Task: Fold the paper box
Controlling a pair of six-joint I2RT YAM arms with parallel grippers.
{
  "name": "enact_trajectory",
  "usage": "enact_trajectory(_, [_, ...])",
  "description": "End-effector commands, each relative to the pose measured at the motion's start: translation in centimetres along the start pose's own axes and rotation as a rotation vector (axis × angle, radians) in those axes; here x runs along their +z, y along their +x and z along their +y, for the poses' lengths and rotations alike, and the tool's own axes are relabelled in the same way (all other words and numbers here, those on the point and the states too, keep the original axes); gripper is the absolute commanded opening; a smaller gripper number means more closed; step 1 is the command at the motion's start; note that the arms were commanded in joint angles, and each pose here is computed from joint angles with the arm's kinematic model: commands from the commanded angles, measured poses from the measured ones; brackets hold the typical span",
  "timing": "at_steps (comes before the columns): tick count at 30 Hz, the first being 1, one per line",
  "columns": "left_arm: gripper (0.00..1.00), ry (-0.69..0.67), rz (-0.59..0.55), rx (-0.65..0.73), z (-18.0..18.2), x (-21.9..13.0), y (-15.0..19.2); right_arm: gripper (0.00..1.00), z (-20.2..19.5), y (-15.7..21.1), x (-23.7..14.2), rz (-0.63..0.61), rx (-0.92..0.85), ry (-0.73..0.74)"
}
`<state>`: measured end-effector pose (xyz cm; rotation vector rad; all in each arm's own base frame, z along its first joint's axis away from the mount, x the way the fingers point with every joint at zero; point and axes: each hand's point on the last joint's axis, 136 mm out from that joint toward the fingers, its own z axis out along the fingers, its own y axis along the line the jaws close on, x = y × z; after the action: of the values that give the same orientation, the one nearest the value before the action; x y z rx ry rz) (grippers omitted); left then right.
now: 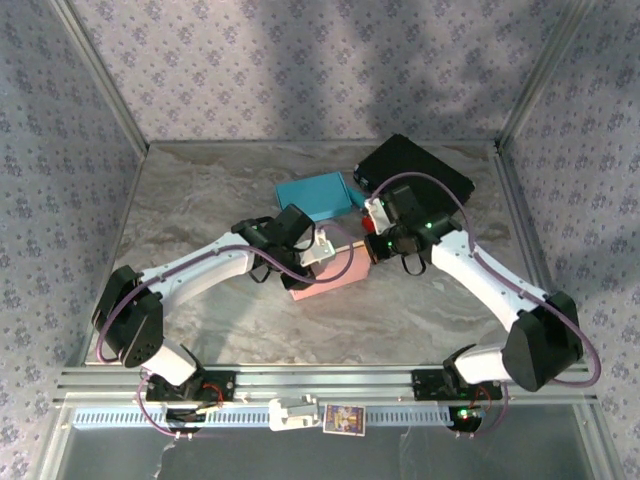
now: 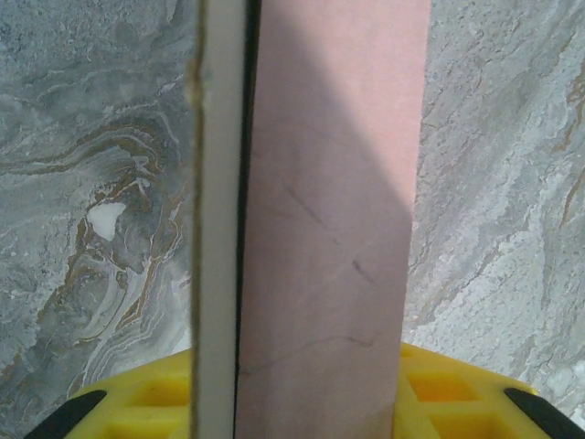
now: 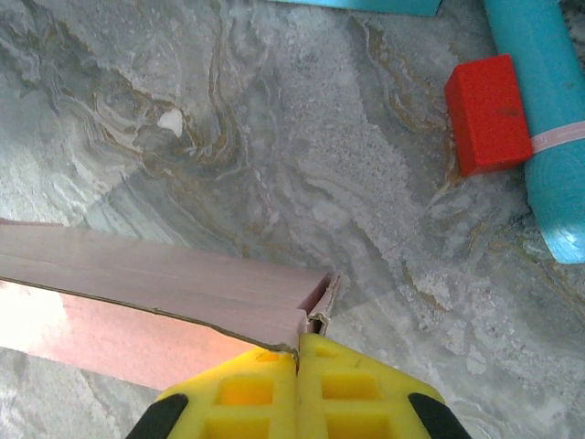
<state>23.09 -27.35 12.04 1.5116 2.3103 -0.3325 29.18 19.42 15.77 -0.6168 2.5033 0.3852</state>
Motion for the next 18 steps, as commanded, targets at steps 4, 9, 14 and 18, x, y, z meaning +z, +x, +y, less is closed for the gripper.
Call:
enact_trajectory(4, [0.42,-0.011,-0.032,-0.129,1.4,-0.7,-0.6,0.0,-0.9,2.4,1.2,0.008,0.03,0.074])
enact_trajectory(9, [0.48,0.017,-0.085,-0.211,1.6,-1.7,-1.2,0.0,-0.9,2.6,1.6,-0.013,0.037,0.099])
enact_trajectory(14, [0.51,0.02,-0.096,-0.258,1.4,-2.2,-0.7,0.0,-0.7,2.7,1.7,-0.025,0.051,0.111])
enact_trajectory(18, [0.54,0.003,-0.143,-0.28,1.6,-2.9,-0.8,0.0,-0.5,2.6,1.4,-0.039,0.048,0.122])
